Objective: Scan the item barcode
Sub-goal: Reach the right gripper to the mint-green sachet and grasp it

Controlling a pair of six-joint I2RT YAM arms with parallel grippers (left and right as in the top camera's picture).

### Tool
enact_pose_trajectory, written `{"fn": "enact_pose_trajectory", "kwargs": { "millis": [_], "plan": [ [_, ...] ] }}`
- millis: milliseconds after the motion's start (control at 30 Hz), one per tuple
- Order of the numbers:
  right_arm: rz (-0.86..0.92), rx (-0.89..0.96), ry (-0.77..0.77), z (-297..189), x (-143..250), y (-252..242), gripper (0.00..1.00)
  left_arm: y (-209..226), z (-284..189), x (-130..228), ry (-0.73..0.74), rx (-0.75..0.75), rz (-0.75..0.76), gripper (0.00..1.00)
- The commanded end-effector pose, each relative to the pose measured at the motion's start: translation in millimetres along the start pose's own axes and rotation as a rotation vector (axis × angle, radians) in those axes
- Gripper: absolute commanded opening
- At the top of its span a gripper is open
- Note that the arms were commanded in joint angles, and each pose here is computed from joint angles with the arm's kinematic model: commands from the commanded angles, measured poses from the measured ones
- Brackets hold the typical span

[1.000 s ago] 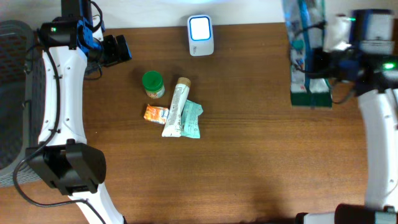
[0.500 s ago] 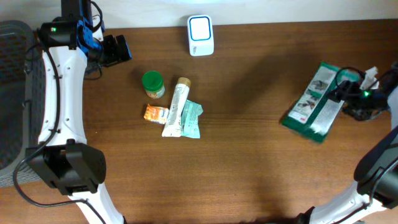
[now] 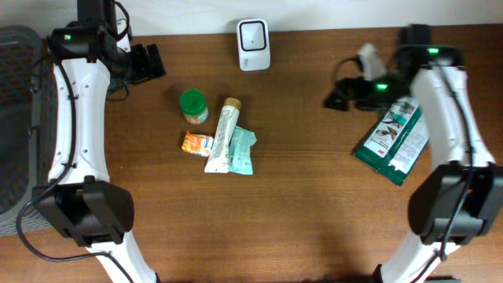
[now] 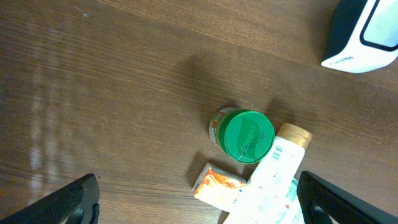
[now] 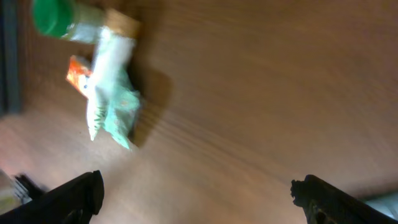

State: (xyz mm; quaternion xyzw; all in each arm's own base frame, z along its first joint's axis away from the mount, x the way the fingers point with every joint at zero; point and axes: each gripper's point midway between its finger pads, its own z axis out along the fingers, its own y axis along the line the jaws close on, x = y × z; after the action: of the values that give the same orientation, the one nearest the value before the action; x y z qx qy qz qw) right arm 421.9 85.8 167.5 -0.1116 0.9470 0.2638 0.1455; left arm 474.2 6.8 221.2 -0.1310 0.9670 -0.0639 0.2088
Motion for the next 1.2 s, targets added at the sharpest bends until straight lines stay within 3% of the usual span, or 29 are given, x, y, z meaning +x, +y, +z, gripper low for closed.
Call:
{"fn": "enact_pose_trajectory", "kwargs": {
  "millis": [0,133,300,500,567,733,800,833,867,1000,1100,1167],
  "plan": [
    [-0.157,0.014,0.030,39.7,-6.2,45.2,1.00,0.9,-6.8,-3.4,-0.020,-0.003,0.005,0.99],
    [-0.296,0.009,0.051,103.9,-11.2,88.0,0.92,0.9,-6.8,-3.4,-0.020,-0.003,0.005,0.99],
    [-0.363,-0.017,0.137,183.4,8.5,101.1,0.79,0.9,-6.8,-3.4,-0.020,-0.004,0.005,0.99],
    [-0.361,-0.094,0.157,215.1,16.6,103.8,0.76,0.9,-6.8,-3.4,-0.020,-0.003,0.005,0.99],
    [-0.340,-0.123,0.193,225.0,26.7,101.8,0.71,0.9,-6.8,-3.4,-0.020,-0.004,0.005,0.99],
    [-0.300,-0.132,0.259,226.3,43.3,98.7,0.52,0.9,-6.8,-3.4,-0.020,-0.003,0.005,0.99],
    [-0.287,-0.106,0.290,227.8,50.4,91.7,0.35,0.9,-6.8,-3.4,-0.020,-0.004,0.005,0.99],
    [-0.279,-0.099,0.299,227.7,52.4,88.7,0.20,0.9,-6.8,-3.4,-0.020,-0.004,0.005,0.99],
    [-0.271,-0.095,0.297,224.7,50.4,85.5,0.12,0.9,-6.8,-3.4,-0.020,-0.004,0.005,0.99],
    [-0.216,-0.077,0.278,180.8,29.3,74.2,0.04,0.9,-6.8,-3.4,-0.020,-0.004,0.005,0.99],
    [-0.137,-0.054,0.235,129.4,8.5,62.6,0.04,0.9,-6.8,-3.4,-0.020,-0.004,0.005,0.99],
    [0.047,-0.022,0.180,106.0,-4.9,41.5,0.04,0.9,-6.8,-3.4,-0.020,-0.003,0.005,0.99]
  ]
}}
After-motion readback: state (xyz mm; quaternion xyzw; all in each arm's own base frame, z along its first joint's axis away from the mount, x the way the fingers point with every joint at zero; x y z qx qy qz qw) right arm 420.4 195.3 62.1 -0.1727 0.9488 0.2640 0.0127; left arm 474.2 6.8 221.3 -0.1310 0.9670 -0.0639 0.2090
